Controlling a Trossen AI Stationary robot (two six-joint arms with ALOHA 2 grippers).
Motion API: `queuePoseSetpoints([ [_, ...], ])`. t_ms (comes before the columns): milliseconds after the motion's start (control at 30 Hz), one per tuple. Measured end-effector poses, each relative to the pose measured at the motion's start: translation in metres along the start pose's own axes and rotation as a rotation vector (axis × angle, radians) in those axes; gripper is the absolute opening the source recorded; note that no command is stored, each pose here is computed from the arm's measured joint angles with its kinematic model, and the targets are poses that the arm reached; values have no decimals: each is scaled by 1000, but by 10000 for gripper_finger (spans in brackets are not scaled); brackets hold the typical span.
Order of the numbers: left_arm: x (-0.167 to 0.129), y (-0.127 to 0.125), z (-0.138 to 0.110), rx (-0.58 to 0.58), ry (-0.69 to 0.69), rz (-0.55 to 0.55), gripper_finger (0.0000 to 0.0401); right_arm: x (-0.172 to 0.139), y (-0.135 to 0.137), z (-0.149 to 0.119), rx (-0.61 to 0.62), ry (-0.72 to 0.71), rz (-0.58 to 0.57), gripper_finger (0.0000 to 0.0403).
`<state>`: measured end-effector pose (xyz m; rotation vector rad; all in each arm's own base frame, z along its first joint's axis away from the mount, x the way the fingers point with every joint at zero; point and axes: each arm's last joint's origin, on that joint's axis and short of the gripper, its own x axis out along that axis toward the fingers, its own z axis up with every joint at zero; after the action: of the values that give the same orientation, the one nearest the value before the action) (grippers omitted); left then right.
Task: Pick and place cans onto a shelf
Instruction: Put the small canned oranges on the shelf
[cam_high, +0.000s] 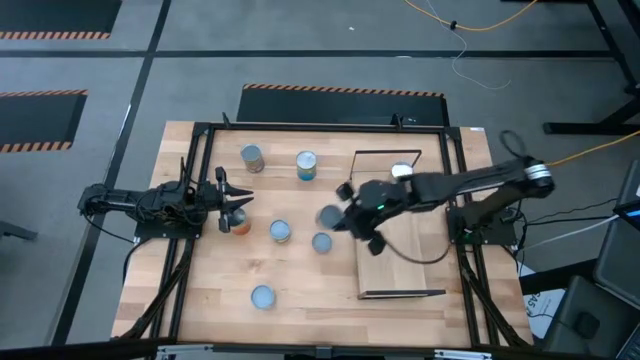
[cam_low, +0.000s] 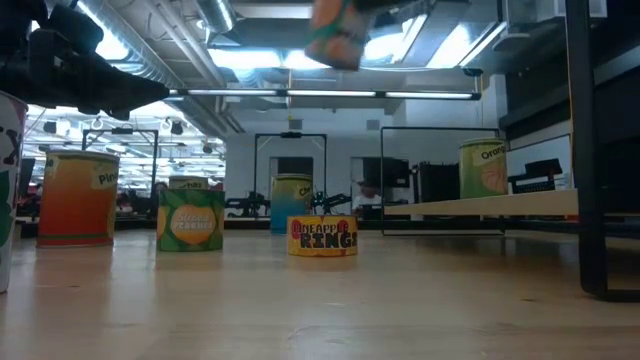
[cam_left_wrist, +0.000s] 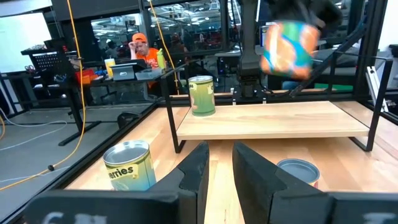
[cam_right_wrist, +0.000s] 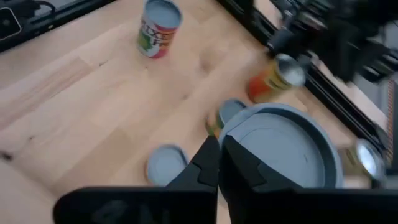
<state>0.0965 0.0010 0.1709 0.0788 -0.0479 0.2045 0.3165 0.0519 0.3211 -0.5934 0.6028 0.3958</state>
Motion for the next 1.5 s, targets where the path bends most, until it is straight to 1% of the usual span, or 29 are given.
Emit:
queuePoseSetpoints([
  [100,0,0,0,0,0,0,64,-32,-4,-3,72,3,-27,10],
  [200,0,0,0,0,-1,0,64,-56,-6,-10,149,27,-39,8],
  [300,0,0,0,0,0,0,64,-72,-8,-19,214,66,-43,8],
  [367,0,0,0,0,0,0,64,-77,-9,-25,265,82,-52,8],
  [467,0,0,0,0,0,0,64,-74,-7,-41,307,97,-52,8],
  [600,0,0,0,0,0,0,64,-55,-1,-72,359,110,-48,8],
  [733,0,0,0,0,0,0,64,-38,1,-102,399,124,-91,8],
  [900,0,0,0,0,0,-1,64,-29,0,-132,454,153,-141,8],
  [1200,0,0,0,0,0,-1,64,-26,-2,-159,506,191,-183,8],
  [1367,0,0,0,0,0,-1,64,-24,-1,-167,521,206,-191,9],
  [1500,0,0,0,0,0,0,64,-21,0,-174,525,187,-214,9],
])
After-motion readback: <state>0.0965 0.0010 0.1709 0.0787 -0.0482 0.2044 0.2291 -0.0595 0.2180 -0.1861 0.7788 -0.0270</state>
